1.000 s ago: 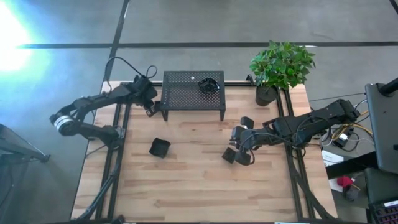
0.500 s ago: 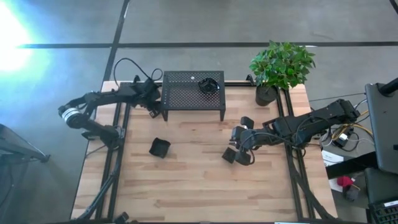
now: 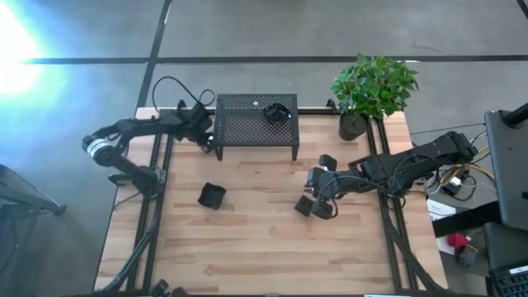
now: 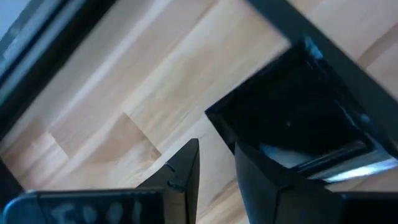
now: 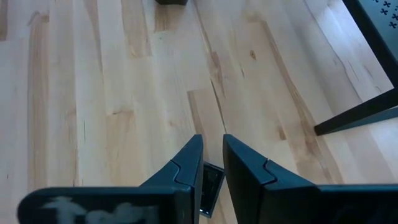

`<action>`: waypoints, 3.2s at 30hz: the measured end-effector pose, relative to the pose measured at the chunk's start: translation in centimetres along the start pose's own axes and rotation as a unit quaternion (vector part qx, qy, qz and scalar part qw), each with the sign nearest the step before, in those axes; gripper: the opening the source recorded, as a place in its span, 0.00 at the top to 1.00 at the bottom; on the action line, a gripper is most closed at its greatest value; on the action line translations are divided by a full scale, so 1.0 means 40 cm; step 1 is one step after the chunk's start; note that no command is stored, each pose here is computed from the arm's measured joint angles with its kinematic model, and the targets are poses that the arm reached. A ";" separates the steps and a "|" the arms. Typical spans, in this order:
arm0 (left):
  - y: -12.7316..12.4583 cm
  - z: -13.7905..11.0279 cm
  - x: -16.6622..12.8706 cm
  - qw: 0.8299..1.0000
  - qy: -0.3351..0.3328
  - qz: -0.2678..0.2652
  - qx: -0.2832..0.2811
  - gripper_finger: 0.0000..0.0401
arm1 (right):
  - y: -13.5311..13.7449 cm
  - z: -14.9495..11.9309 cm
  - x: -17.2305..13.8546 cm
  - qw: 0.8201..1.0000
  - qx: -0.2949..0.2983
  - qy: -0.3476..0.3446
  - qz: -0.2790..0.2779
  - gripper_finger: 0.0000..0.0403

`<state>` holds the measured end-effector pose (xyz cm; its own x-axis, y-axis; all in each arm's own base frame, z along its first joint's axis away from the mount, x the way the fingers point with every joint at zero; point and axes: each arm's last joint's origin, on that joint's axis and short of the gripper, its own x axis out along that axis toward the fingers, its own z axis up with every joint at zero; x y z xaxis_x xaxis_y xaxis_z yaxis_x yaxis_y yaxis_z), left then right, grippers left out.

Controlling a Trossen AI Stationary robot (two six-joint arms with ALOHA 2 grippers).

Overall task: Pick & Place Mini shaped plates
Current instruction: Stack the black square plate on top of the other black square plate

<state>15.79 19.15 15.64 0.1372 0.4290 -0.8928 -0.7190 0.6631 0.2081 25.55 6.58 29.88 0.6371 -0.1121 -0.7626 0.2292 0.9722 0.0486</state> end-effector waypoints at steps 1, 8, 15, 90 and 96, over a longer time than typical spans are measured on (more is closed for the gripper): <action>0.002 0.001 -0.005 1.000 -0.005 0.001 -0.005 0.76 | 0.000 0.000 0.000 1.000 0.000 0.000 0.000 0.86; 0.006 0.005 -0.031 0.999 -0.027 -0.001 -0.042 0.76 | 0.000 0.000 0.000 1.000 0.000 0.000 0.000 0.86; 0.002 0.002 -0.011 0.998 -0.013 -0.005 -0.068 0.76 | 0.000 0.000 0.000 1.000 0.000 0.000 0.000 0.86; -0.391 -0.113 -0.597 0.876 -0.447 0.150 0.103 1.00 | 0.044 0.119 -0.013 0.932 -0.261 -0.251 -0.021 0.65; -0.496 -0.108 -0.596 0.860 -0.465 0.154 0.146 1.00 | 0.036 0.138 -0.019 0.923 -0.258 -0.282 -0.030 0.65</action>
<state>23.84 -6.88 31.05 0.5529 0.8272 -0.1004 -0.6362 0.4969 0.5902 29.49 6.92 34.09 0.9502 -0.1175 -0.2887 -0.0111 0.9128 -0.4082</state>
